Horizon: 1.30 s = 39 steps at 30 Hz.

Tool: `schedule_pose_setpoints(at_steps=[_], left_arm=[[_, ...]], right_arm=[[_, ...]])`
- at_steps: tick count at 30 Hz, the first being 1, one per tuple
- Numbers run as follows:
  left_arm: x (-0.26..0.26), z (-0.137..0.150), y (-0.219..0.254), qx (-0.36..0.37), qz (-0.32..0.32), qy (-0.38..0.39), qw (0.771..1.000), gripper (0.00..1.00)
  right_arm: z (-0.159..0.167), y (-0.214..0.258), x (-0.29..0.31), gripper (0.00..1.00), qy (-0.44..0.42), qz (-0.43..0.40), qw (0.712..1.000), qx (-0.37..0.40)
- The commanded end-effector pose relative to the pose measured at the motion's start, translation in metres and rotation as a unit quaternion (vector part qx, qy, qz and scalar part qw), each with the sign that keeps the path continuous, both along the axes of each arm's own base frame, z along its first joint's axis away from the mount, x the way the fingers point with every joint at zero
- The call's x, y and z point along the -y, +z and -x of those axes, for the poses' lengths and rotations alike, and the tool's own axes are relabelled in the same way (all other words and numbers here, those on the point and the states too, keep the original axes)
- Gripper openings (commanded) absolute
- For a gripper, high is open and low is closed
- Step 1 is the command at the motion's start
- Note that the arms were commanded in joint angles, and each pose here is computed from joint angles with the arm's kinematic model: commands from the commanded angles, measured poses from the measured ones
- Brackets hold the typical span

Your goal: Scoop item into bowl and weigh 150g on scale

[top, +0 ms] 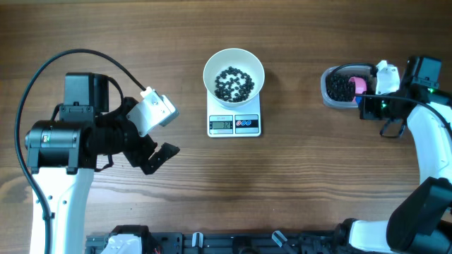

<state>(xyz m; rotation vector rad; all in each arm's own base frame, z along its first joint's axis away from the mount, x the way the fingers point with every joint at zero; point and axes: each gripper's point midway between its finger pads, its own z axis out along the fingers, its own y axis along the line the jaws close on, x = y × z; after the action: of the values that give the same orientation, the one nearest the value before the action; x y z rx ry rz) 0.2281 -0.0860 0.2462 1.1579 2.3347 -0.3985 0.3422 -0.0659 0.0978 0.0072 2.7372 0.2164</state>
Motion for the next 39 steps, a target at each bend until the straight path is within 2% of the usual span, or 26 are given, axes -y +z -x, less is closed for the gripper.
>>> schedule_pose_setpoints(at_steps=[1, 5, 14, 23, 28, 39], left_arm=[[-0.001, -0.001, 0.008, 0.020, 0.001, -0.007, 1.000, 1.00], [-0.001, -0.001, 0.008, 0.020, 0.001, -0.007, 1.000, 1.00], [-0.001, -0.001, 0.008, 0.020, 0.001, -0.007, 1.000, 1.00], [-0.001, -0.001, 0.008, 0.020, 0.001, -0.007, 1.000, 1.00], [-0.001, -0.001, 0.008, 0.020, 0.001, -0.007, 1.000, 1.00], [-0.001, -0.001, 0.008, 0.020, 0.001, -0.007, 1.000, 1.00]], right_arm=[[0.003, -0.001, -0.013, 0.04, -0.004, -0.058, 0.998, -0.009], [-0.001, 0.001, -0.018, 0.05, -0.017, -0.102, 0.995, -0.001], [-0.004, -0.026, -0.032, 0.04, -0.037, -0.183, 0.981, -0.040], [-0.001, -0.006, 0.002, 0.04, -0.103, -0.277, 0.955, 0.003], [-0.002, 0.010, 0.007, 0.04, -0.110, -0.332, 0.936, 0.034], [0.011, 0.030, -0.003, 0.04, -0.099, -0.406, 0.908, 0.042]])
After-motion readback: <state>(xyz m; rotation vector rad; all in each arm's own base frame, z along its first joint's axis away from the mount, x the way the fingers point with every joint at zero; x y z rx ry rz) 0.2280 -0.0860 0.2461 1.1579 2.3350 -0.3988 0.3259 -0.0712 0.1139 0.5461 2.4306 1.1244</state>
